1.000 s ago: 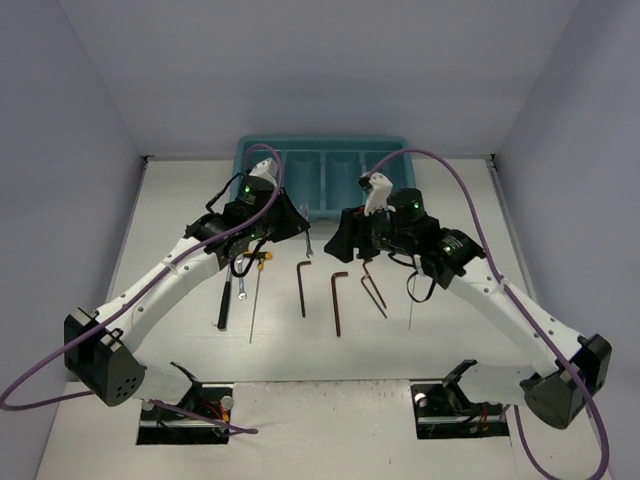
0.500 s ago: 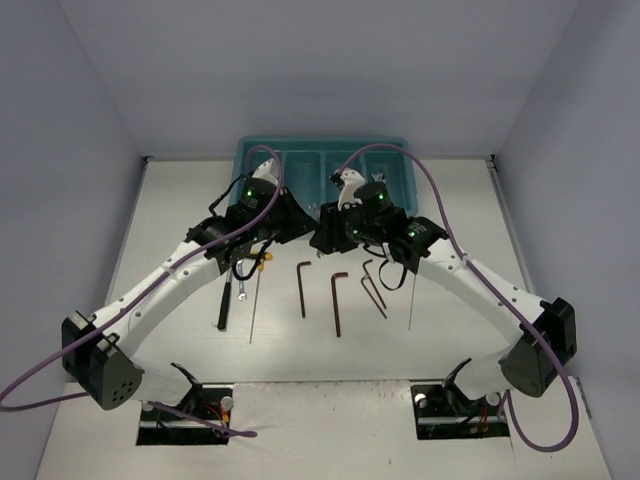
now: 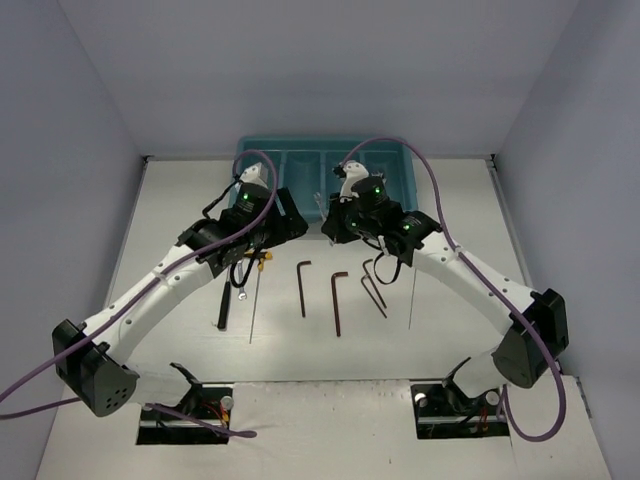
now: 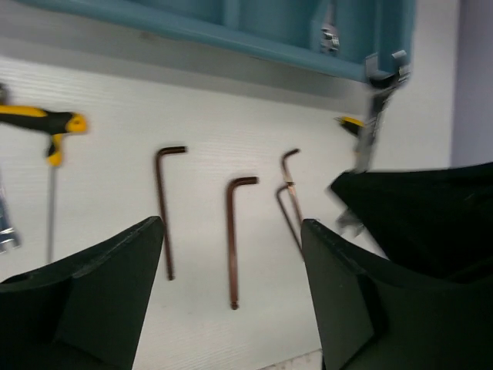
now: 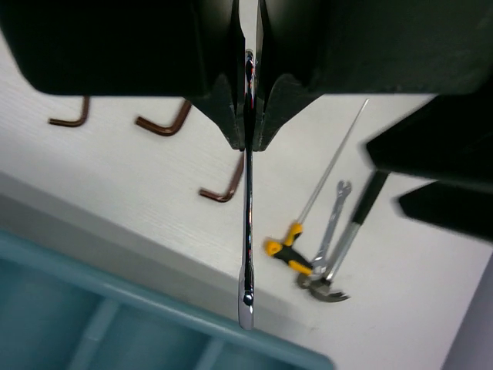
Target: Sort the tools into containers
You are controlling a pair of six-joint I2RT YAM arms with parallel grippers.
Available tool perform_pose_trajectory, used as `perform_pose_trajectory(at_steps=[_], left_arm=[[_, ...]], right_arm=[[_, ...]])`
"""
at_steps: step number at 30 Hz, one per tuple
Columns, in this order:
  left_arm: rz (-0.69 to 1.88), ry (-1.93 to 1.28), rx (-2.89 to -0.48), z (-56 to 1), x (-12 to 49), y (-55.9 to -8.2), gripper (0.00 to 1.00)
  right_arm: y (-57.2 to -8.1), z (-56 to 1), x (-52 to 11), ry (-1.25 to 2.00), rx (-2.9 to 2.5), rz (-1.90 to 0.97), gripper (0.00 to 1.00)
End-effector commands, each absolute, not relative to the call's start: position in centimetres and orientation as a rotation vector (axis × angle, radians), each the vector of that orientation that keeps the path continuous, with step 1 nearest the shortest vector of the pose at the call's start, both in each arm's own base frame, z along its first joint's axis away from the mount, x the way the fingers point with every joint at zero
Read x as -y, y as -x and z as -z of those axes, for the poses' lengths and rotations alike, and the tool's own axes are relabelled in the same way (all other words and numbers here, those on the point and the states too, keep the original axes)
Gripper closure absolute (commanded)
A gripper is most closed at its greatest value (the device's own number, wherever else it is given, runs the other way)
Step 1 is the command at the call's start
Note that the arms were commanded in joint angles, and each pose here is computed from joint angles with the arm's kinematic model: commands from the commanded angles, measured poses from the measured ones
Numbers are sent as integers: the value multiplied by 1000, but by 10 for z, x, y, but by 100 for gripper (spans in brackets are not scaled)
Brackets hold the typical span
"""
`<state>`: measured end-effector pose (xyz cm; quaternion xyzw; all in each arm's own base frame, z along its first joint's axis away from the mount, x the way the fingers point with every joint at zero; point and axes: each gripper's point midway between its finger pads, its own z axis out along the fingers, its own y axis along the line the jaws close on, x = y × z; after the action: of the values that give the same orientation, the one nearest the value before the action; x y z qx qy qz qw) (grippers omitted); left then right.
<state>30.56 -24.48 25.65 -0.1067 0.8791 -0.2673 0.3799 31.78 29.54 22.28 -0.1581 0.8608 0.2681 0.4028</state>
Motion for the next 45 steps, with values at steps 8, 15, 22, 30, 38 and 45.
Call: perform_pose_trajectory(at_steps=[8, 15, 22, 30, 38, 45], left_arm=[[176, 220, -2278, -224, 131, -293, 29], [88, 200, -2440, -167, 112, -289, 29], [59, 216, -2532, -141, 100, -302, 29], [67, 202, -2604, -116, 106, -330, 41], [44, 204, -2687, -79, 106, -342, 58], [16, 198, -2750, -52, 103, -348, 64]], right_arm=[[-485, -215, -157, 11, -2127, -195, 100], [-560, -159, -121, -86, -2201, -102, 97], [-592, -141, -130, -38, -2218, -130, 72], [-578, -177, -122, -31, -2170, -109, 61], [-512, -234, -124, 12, -2108, -139, 59], [-453, -259, -141, 83, -2072, -196, 59]])
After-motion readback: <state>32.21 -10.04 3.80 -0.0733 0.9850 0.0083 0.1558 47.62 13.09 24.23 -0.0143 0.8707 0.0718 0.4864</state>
